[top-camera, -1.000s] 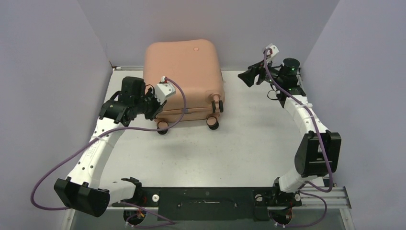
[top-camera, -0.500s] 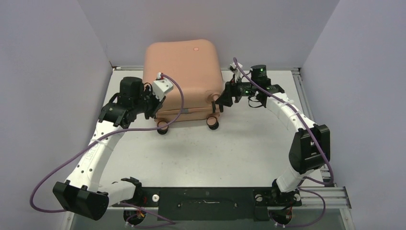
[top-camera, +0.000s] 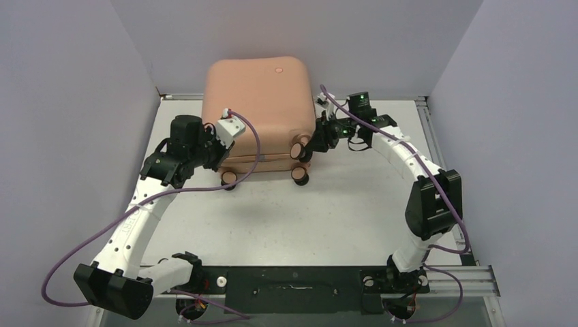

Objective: Pack the luggage
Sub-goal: Zip the luggage at the center of the board.

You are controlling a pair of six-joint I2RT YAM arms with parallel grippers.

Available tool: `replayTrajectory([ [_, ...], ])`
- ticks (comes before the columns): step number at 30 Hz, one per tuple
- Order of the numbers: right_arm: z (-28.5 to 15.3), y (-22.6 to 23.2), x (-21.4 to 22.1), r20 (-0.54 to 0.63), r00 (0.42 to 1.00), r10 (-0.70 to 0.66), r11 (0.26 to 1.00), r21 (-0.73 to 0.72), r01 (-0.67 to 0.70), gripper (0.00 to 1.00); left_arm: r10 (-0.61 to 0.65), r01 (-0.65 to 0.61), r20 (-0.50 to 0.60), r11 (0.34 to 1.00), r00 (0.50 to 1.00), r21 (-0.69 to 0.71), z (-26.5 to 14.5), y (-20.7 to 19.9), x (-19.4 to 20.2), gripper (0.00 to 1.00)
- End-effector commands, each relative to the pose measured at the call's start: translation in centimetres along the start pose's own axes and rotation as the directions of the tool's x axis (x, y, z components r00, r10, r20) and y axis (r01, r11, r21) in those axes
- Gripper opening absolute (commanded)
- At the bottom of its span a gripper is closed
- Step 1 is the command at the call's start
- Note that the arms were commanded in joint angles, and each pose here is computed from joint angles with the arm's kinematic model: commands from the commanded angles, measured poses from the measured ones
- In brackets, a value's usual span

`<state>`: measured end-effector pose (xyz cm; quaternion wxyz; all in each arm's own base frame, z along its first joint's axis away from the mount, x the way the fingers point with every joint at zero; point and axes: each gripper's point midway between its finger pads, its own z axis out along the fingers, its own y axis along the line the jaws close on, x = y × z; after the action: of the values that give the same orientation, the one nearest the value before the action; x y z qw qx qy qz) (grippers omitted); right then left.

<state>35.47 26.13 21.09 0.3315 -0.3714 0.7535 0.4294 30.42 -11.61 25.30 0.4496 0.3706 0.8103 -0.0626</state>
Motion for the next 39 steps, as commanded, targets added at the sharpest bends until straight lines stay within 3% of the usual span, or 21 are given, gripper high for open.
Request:
replayTrajectory([
  [1, 2.9, 4.3, 1.4, -0.079, 0.994, -0.07, 0.974, -0.221, 0.052, 0.3, 0.005, -0.002, 0.066, 0.998, 0.998, -0.055, -0.6, 1.1, -1.7, 0.14],
  [4, 3.6, 5.9, 3.4, -0.147, 0.982, -0.116, 0.96, -0.269, 0.073, 0.23, 0.011, -0.006, 0.061, 0.997, 0.998, -0.073, -0.8, 1.4, -1.6, 0.14],
  [12, 5.9, 11.6, 5.4, -0.178, 0.954, -0.241, 0.93, -0.323, 0.175, 0.14, 0.01, -0.005, 0.051, 0.995, 0.999, -0.1, -1.0, 2.1, -1.4, 0.14],
  [19, 10.3, 19.3, 8.8, -0.234, 0.9, -0.367, 0.853, -0.471, 0.226, 0.13, 0.015, -0.009, 0.052, 0.992, 0.999, -0.127, -2.1, 2.7, -1.3, 0.14],
  [23, 11.2, 21.3, 8.1, -0.233, 0.88, -0.414, 0.816, -0.522, 0.246, 0.11, 0.006, 0.002, 0.061, 0.992, 0.998, -0.129, -2.3, 2.8, -1.2, 0.14],
  [26, 8.4, 20.3, 5.2, -0.162, 0.889, -0.429, 0.811, -0.502, 0.3, 0.11, 0.008, 0.0, 0.062, 0.992, 0.998, -0.128, -2.2, 2.8, -1.3, 0.14],
  [29, 4.2, 18.1, 2.4, -0.071, 0.898, -0.435, 0.83, -0.419, 0.369, 0.13, 0.019, -0.01, 0.072, 0.993, 0.997, -0.122, -2.2, 3.0, -2.1, 0.15],
  [31, 1.3, 16.5, 1.5, -0.048, 0.879, -0.475, 0.837, -0.334, 0.434, 0.3, 0.028, -0.019, 0.087, 0.994, 0.996, -0.111, -2.1, 3.0, -3.2, 0.14],
  [33, -0.9, 14.7, 0.3, -0.03, 0.853, -0.52, 0.839, -0.204, 0.505, 0.38, 0.043, -0.034, 0.094, 0.995, 0.995, -0.094, -1.6, 2.9, -4.6, 0.14],
  [36, -3.2, 12.3, -0.5, -0.02, 0.793, -0.609, 0.793, -0.04, 0.608, 0.28, 0.08, -0.073, 0.109, 0.995, 0.991, -0.068, -0.6, 2.4, -7.1, 0.15],
  [37, -3.5, 11.2, -0.6, -0.031, 0.782, -0.622, 0.782, 0.031, 0.623, 0.28, 0.095, -0.089, 0.112, 0.994, 0.989, -0.057, -0.2, 2.0, -8.1, 0.14],
  [39, -4.2, 8.1, -1.1, -0.067, 0.768, -0.637, 0.745, 0.2, 0.636, 0.38, 0.129, -0.127, 0.124, 0.992, 0.984, -0.025, 0.9, 0.7, -10.1, 0.15],
])
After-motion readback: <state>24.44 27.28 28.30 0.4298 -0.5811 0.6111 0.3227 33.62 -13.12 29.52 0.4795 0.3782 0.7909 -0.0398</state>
